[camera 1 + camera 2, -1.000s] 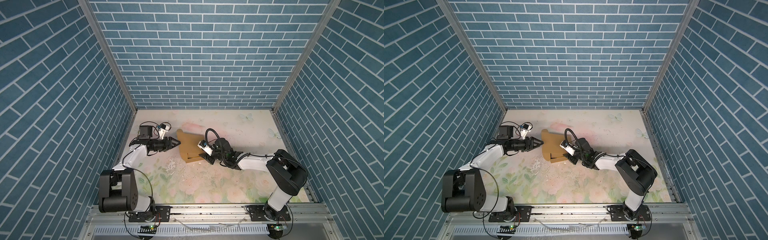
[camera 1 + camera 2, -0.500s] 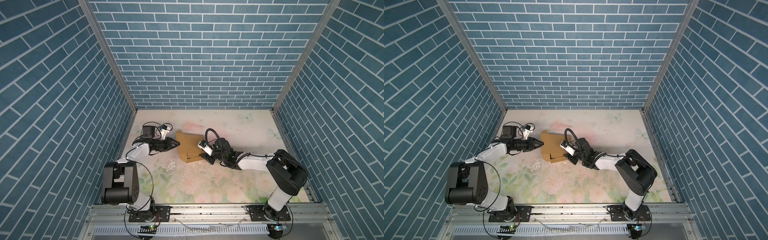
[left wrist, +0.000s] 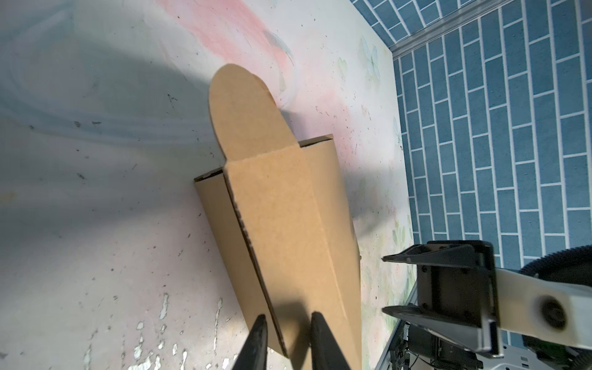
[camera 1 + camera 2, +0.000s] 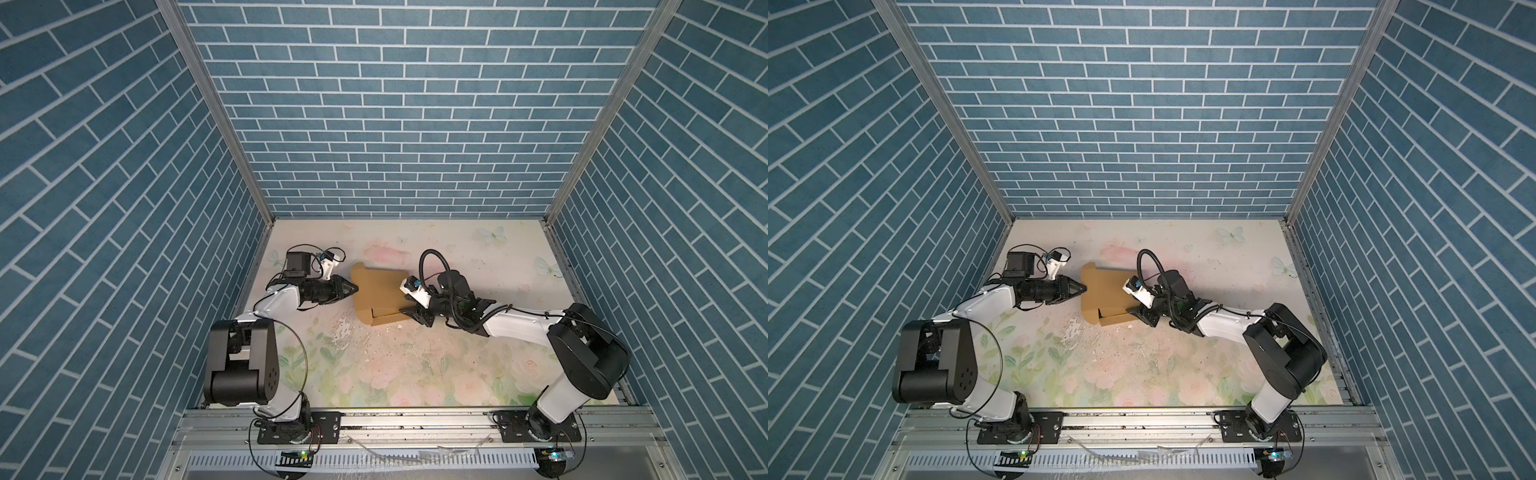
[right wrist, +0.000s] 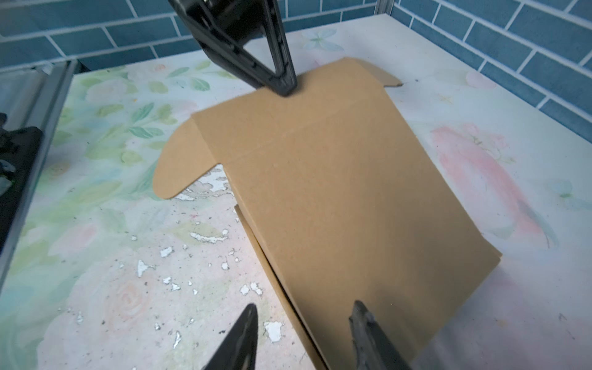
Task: Assemble paper box
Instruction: Close the paper box at the center of the table.
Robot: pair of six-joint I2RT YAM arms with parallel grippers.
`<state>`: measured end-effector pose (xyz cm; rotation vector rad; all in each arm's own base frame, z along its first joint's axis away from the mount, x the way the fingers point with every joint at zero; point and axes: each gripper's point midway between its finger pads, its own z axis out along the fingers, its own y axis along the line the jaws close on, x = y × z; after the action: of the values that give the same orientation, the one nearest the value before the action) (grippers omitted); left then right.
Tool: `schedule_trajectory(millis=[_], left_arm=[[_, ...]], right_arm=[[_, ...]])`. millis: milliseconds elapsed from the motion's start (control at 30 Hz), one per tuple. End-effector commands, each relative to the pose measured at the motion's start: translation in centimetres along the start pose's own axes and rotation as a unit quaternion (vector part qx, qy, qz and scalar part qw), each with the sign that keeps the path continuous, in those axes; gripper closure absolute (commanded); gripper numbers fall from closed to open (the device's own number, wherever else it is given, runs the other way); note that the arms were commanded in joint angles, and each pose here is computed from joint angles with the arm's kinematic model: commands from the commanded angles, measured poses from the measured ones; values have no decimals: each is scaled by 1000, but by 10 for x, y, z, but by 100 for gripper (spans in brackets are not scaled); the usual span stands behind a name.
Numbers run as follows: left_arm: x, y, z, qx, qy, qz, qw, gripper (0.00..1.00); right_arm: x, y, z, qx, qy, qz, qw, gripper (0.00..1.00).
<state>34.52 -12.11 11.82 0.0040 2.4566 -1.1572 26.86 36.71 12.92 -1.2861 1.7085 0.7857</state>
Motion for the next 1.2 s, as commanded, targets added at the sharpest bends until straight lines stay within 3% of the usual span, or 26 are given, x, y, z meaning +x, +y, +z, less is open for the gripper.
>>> schedule_trajectory(millis=[0,267,467,867,1167], left_arm=[[9,9,5,-12,9,2,1000,74],[14,19,2,-42,11,4,999,71],[12,15,-1,-43,9,8,999,71],[9,15,1,-41,7,15,999,71],[8,12,-3,-42,5,23,999,71]], right_arm=[[-45,-1,-6,-23,-54,-6,998,52],[-71,-32,20,-9,-78,26,997,56],[-79,-27,36,-54,-79,40,995,62],[-54,-9,66,-122,-50,63,989,65],[-33,-9,76,-122,-24,67,990,66]])
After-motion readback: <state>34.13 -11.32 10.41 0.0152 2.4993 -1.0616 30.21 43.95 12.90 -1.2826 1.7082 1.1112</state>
